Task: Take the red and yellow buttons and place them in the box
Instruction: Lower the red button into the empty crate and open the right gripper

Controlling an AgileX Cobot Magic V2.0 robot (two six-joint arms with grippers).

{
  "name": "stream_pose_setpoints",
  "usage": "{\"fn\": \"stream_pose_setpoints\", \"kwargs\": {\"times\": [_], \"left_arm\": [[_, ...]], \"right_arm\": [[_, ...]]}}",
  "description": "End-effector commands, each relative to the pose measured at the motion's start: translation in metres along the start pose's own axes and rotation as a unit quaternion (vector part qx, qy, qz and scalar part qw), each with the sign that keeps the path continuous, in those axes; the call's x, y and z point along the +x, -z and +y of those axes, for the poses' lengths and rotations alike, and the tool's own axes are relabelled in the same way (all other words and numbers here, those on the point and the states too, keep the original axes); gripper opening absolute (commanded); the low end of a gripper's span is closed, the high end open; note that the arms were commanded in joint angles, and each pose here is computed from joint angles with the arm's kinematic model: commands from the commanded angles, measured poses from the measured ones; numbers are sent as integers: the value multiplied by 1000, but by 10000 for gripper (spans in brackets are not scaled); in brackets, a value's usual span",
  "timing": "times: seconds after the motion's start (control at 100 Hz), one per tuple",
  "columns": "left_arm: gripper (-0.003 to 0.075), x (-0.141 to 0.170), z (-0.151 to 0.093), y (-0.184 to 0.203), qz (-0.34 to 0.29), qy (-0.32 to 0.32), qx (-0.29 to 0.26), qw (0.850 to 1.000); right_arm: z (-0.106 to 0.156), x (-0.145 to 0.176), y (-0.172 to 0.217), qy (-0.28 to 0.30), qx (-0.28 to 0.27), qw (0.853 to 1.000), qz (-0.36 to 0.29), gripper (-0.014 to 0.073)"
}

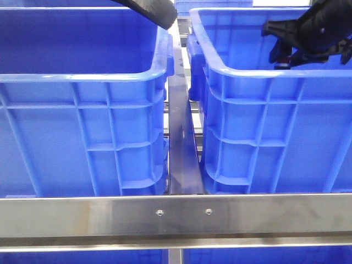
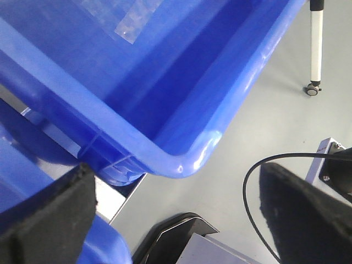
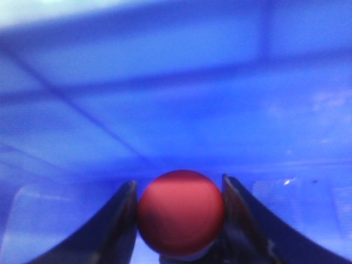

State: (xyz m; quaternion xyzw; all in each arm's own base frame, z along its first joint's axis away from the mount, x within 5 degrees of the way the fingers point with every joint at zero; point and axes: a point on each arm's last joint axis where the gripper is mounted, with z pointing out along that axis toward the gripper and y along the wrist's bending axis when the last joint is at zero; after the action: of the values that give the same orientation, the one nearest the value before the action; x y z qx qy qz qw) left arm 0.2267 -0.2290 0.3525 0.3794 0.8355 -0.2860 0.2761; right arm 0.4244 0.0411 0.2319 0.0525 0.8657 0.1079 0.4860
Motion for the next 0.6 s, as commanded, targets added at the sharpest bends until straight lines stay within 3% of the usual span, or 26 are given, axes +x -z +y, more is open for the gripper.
{"fn": "stream_pose_setpoints", "kwargs": {"times": [0.0, 0.2, 0.4, 0.59], "left_arm": [[565, -14, -11, 18, -56, -4, 6, 998], [565, -14, -11, 18, -56, -4, 6, 998], [565, -14, -11, 18, -56, -4, 6, 998], [565, -14, -11, 18, -56, -4, 6, 998]], "right_arm": [[7, -25, 16, 5, -9, 999, -39, 235], [8, -24, 15, 5, -12, 999, -37, 250], [12, -22, 15, 5, -35, 999, -26, 419], [13, -25, 20, 6, -38, 999, -31, 444]]}}
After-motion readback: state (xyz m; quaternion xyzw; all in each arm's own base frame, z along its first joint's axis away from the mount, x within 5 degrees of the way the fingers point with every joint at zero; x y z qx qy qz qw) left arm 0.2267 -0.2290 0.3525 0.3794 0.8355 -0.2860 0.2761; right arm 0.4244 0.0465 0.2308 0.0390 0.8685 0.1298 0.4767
